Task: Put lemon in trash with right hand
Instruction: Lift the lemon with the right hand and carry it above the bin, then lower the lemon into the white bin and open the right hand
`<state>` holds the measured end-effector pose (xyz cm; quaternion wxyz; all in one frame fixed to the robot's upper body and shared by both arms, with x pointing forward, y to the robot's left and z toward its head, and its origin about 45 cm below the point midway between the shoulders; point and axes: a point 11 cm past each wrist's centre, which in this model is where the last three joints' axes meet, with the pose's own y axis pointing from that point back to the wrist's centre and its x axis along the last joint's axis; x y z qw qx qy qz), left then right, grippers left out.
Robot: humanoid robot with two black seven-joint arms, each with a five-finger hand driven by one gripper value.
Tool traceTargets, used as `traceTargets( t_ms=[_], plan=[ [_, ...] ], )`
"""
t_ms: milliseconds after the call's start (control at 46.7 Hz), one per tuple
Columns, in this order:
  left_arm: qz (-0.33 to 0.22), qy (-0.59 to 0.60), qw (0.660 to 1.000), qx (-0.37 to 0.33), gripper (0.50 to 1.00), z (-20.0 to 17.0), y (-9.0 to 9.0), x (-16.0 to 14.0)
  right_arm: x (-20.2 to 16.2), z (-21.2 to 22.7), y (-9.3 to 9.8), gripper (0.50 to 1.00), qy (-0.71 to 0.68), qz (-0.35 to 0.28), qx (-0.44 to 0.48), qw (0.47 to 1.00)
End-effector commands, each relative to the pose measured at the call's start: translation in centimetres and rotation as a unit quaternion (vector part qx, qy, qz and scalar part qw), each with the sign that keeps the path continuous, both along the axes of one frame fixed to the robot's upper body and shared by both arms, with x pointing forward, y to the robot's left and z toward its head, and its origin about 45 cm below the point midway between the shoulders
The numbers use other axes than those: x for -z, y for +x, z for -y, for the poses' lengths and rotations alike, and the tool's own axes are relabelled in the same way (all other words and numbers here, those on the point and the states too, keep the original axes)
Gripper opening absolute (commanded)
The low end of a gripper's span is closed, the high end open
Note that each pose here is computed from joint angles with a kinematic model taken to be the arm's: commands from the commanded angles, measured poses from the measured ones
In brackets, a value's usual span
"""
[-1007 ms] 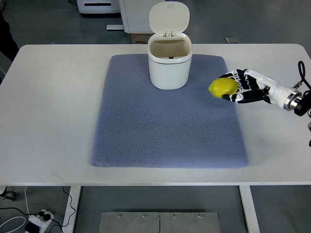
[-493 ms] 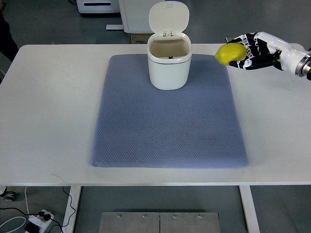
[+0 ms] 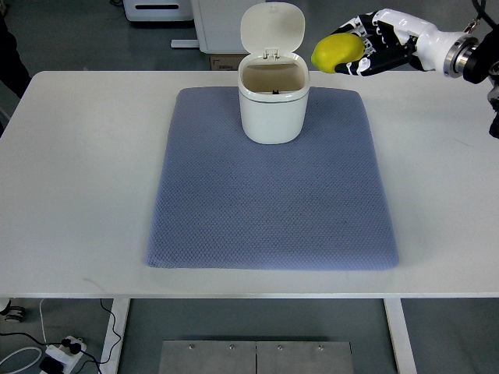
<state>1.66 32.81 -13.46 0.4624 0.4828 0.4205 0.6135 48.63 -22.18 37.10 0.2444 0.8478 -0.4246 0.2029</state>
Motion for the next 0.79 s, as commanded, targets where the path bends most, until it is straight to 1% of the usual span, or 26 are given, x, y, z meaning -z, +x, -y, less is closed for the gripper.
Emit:
traceTargets(
  t_ms=[0, 493, 771],
  plan=[
    [0.0, 0.0, 1.0, 0.0, 1.0, 0.0, 0.0, 0.0, -0.5, -0.7, 0.3, 0.5, -0.011, 0.002, -0.002, 1.0],
    [0.0, 0.0, 1.0, 0.0, 1.0, 0.0, 0.0, 0.0, -1.9, -4.4, 2.0, 0.5, -0.084, 0.025, 0.006, 0.996],
    [0.0, 0.0, 1.0, 0.0, 1.0, 0.0, 0.0, 0.0, -1.5, -8.4, 2.0, 0.5, -0.096, 0.036, -0.005, 0.995]
  ],
)
